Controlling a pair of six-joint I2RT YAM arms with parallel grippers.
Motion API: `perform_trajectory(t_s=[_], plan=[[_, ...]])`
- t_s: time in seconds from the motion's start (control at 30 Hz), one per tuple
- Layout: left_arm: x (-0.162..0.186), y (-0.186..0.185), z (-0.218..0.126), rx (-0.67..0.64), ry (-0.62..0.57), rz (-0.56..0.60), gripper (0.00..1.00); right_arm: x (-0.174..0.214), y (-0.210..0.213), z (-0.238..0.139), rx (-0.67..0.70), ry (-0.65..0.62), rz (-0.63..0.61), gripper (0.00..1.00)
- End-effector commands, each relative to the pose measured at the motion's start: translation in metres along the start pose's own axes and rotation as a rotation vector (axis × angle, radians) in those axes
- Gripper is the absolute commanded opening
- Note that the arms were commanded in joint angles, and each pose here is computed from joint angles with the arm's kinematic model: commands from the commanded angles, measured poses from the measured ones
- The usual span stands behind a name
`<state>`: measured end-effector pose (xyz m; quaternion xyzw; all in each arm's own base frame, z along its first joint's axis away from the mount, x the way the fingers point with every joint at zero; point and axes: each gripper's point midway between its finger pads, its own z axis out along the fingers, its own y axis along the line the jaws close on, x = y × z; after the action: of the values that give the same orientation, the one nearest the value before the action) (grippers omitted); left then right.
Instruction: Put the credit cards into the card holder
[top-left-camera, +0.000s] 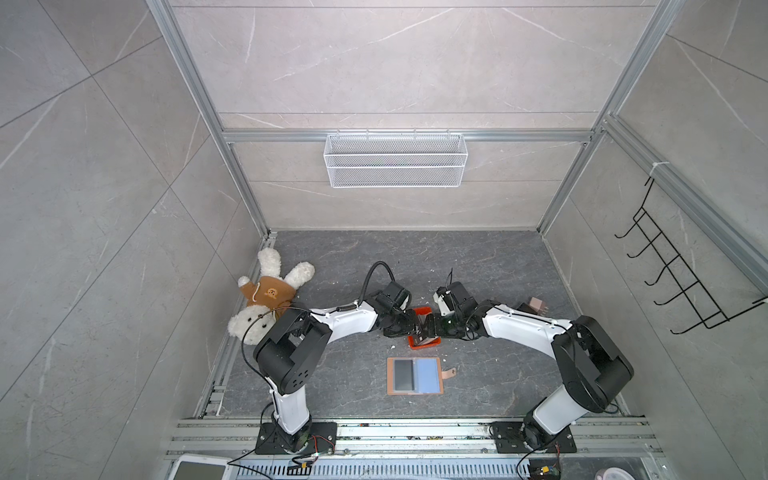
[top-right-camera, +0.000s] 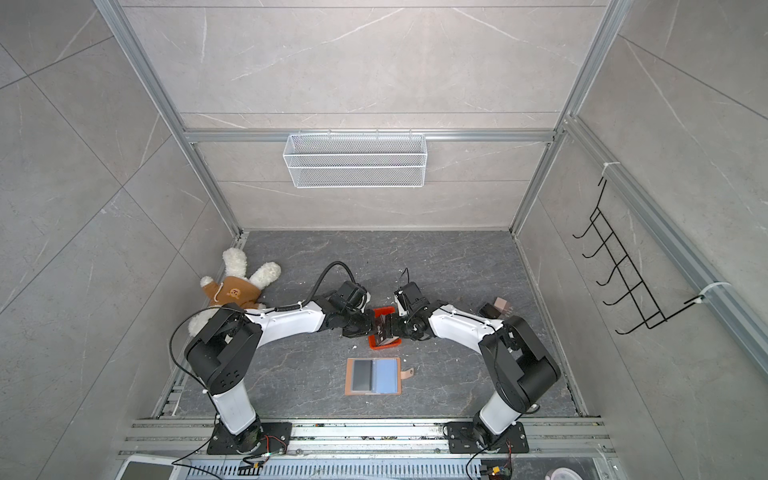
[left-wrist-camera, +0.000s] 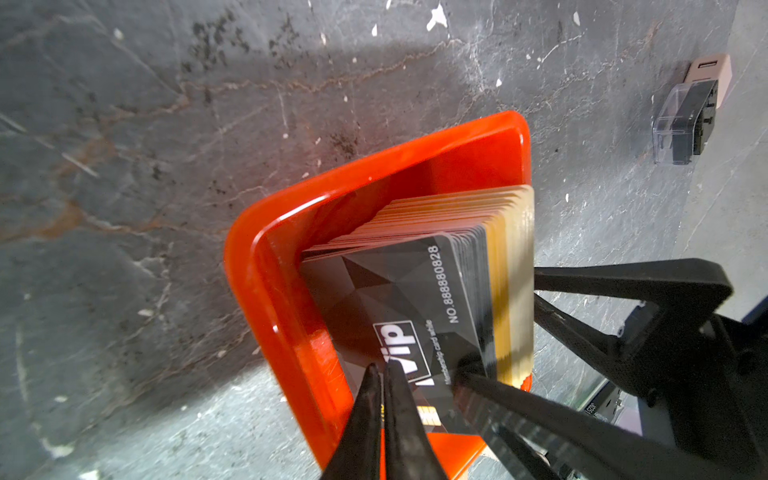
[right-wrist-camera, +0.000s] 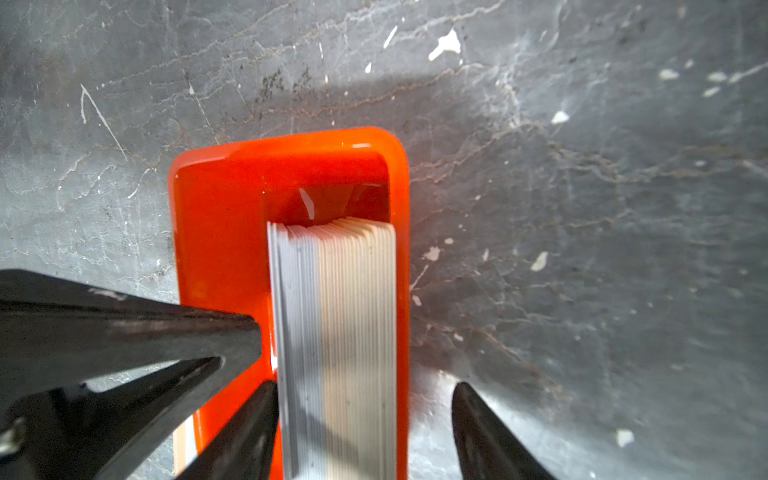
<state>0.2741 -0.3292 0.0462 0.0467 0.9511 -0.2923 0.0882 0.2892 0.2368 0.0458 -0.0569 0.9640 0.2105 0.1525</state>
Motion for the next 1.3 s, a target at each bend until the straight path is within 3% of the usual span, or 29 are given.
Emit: perform_trajectory(t_s=[0.0,0.7,1.27], plan=[[0.006,0.004,0.0,-0.004,0.015,-0.008,0.1,0.002,-0.012,-0.008,0.051,-0.001,-0.006,0.67],[0.002,-0.012,-0.001,0.071,0.012,-0.023,0.12,0.021,-0.015,-0.009,0.033,0.035,0.001,0.67],[0.008,-0.008,-0.005,0.074,0.014,-0.022,0.11,-0.014,-0.013,0.004,0.072,-0.022,0.034,0.67]])
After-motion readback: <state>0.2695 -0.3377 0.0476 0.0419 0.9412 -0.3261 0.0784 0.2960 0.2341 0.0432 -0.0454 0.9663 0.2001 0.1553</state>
